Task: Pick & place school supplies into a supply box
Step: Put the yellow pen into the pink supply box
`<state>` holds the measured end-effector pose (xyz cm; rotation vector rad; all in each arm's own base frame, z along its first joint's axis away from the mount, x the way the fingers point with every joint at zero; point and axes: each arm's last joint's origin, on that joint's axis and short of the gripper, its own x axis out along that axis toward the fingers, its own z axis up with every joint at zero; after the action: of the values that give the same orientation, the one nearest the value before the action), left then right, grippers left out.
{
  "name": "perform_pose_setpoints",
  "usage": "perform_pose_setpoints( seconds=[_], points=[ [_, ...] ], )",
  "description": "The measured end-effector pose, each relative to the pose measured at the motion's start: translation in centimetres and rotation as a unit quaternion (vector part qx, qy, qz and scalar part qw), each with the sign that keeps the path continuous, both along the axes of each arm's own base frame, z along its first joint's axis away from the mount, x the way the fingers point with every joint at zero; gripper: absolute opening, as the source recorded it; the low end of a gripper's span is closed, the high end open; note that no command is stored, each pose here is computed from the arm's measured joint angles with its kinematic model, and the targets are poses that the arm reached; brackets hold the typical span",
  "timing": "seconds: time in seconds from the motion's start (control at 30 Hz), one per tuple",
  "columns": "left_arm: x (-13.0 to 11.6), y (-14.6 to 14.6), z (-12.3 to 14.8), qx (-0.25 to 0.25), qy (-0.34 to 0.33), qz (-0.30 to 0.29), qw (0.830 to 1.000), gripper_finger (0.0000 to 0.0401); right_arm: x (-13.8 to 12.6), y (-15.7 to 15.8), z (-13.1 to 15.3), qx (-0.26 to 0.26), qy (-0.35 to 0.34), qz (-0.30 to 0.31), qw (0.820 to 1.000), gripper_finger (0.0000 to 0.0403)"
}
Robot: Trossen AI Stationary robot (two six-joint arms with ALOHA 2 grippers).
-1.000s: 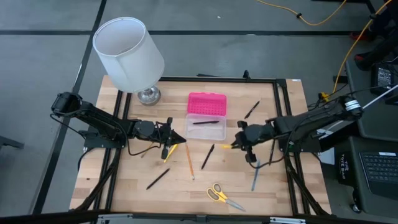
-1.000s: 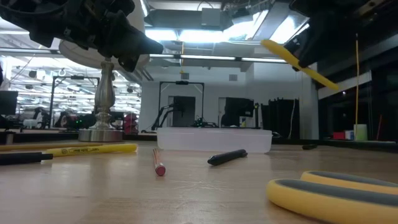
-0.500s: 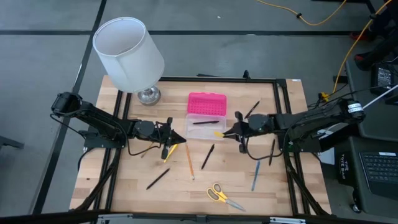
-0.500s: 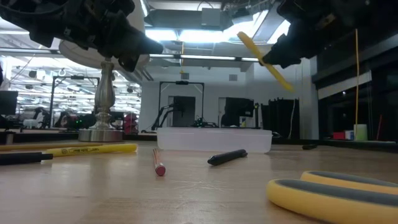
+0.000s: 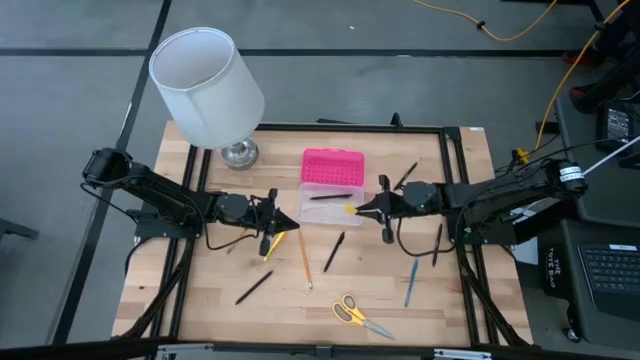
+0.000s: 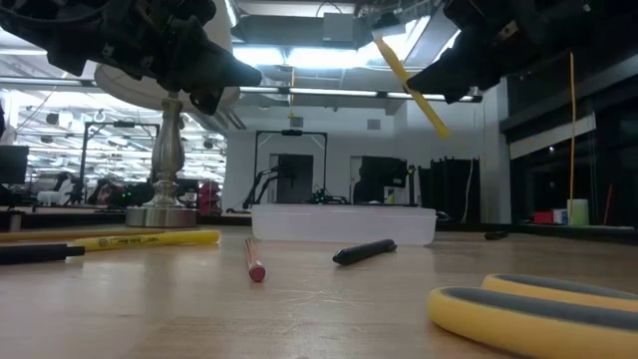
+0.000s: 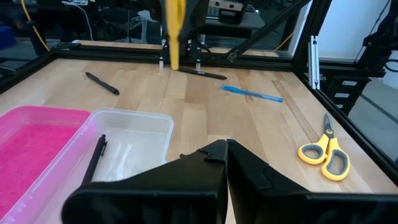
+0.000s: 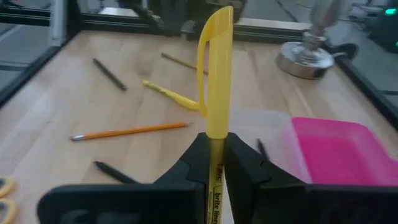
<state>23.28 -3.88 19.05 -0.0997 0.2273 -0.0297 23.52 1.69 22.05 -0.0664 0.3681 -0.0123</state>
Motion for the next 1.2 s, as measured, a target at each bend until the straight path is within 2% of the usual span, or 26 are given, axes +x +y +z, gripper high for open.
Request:
perform_pose_setpoints(
  seconds=[0.23,0.47,0.67,0.9,1.03,1.2],
  points=[
    [0.0,0.0,0.0,0.000,0.000,0.000,1.000,0.0005,1.0,-1.4,-0.5,-0.004,0.022,-0.029,0.999,0.0033],
    [0.0,0.0,0.0,0.000,0.000,0.000,1.000,0.0005,4.7,-3.4,-0.4,-0.021,0.091,-0.021,0.995,0.0035],
    [0.0,0.0,0.0,0.000,0.000,0.000,1.000,0.0005,8.1,-4.5,-1.5,-0.052,0.194,-0.002,0.980,0.0033],
    [0.0,0.0,0.0,0.000,0.000,0.000,1.000,0.0006,11.8,-4.7,-3.6,-0.076,0.273,0.046,0.958,0.0037],
    [0.0,0.0,0.0,0.000,0.000,0.000,1.000,0.0005,13.0,-5.1,-4.7,-0.084,0.317,0.057,0.943,0.0034],
    [0.0,0.0,0.0,0.000,0.000,0.000,1.000,0.0005,13.9,-6.0,-6.3,-0.082,0.338,0.068,0.935,0.0038]
  ],
)
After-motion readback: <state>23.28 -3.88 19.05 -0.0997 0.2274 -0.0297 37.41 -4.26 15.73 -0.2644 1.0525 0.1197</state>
